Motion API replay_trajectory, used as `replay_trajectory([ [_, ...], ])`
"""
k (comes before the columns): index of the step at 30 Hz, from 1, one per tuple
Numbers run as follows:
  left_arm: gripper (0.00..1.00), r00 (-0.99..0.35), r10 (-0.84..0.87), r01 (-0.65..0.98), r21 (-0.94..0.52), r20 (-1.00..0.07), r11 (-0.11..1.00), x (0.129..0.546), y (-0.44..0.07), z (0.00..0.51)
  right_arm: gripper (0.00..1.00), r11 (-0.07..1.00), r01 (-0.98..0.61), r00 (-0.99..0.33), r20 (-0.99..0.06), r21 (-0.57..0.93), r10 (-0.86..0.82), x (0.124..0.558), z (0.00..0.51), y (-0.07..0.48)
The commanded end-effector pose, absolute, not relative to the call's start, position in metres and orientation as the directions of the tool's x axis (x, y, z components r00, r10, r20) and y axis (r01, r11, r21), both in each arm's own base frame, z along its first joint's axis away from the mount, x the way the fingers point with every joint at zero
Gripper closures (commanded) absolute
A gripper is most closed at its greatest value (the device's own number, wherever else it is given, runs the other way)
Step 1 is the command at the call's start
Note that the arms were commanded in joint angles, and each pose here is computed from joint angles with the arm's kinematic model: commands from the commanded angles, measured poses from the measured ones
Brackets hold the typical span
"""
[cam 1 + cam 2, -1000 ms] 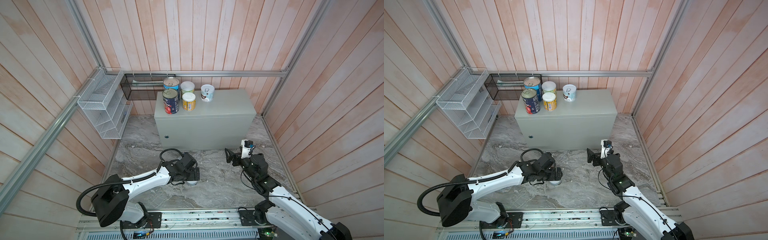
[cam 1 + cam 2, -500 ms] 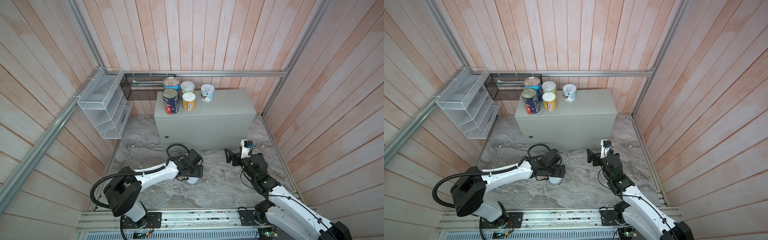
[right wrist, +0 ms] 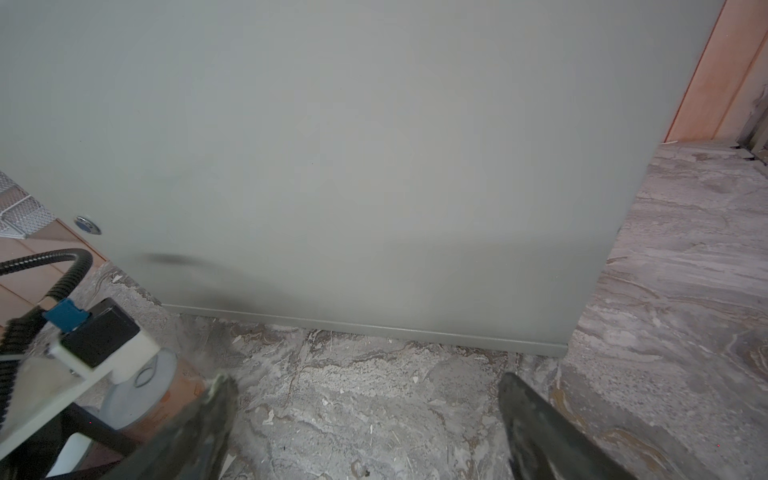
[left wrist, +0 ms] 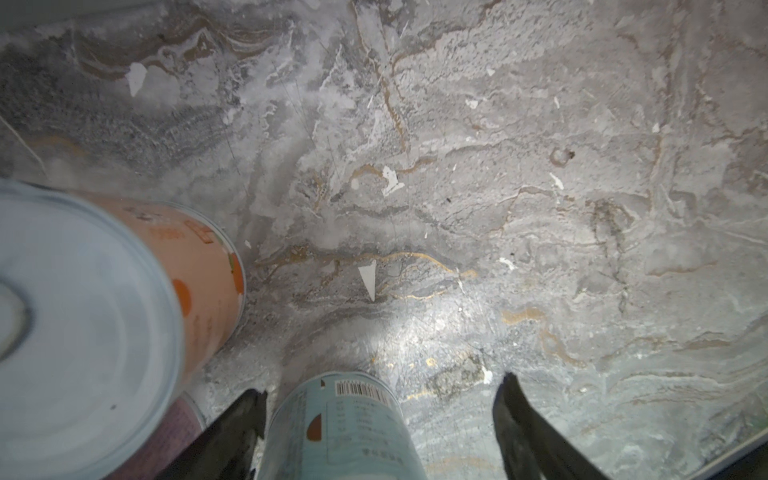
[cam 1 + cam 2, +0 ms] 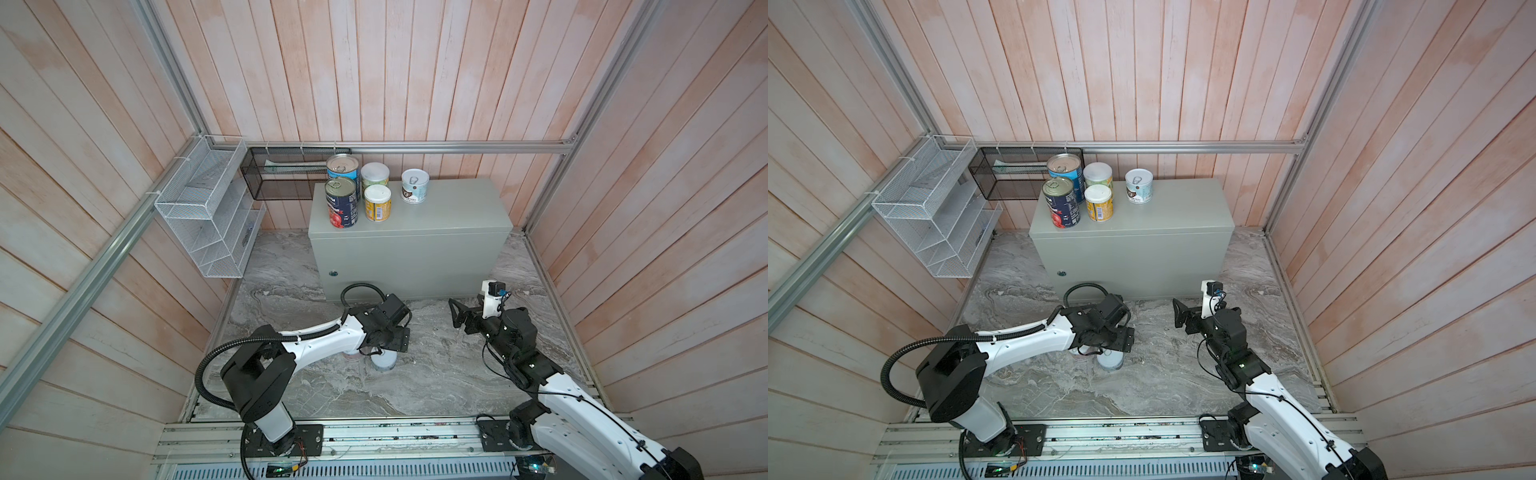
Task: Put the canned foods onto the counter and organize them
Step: 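Lower the open left gripper around a white-lidded floor can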
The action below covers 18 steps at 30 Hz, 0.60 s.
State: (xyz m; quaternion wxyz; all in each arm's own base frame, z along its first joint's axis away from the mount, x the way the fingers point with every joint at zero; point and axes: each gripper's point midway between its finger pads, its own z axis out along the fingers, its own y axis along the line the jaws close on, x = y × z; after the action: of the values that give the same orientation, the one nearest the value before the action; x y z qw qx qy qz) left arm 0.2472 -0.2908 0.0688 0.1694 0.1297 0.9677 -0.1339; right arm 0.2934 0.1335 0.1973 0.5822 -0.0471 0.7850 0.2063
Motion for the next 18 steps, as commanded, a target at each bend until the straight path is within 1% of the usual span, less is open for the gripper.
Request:
replay_trajectory([
  [1, 0.12, -0.905, 0.227, 0.311, -0.197, -0.359, 0.93, 0.247, -0.288, 0.07, 0.03, 0.907, -0.309, -0.338, -0.924, 0.287, 0.177, 0.292, 0.192, 0.133],
  [10, 0.12, -0.91, 0.248, 0.308, -0.142, -0.331, 0.941, 0.236, -0.27, 0.066, 0.02, 0.907, -0.304, -0.35, -0.919, 0.292, 0.179, 0.294, 0.188, 0.134],
  [18, 0.13, -0.906, 0.289, 0.334, -0.105, -0.309, 0.937, 0.224, -0.267, 0.059, 0.02, 0.908, -0.296, -0.353, -0.918, 0.295, 0.183, 0.297, 0.187, 0.134],
])
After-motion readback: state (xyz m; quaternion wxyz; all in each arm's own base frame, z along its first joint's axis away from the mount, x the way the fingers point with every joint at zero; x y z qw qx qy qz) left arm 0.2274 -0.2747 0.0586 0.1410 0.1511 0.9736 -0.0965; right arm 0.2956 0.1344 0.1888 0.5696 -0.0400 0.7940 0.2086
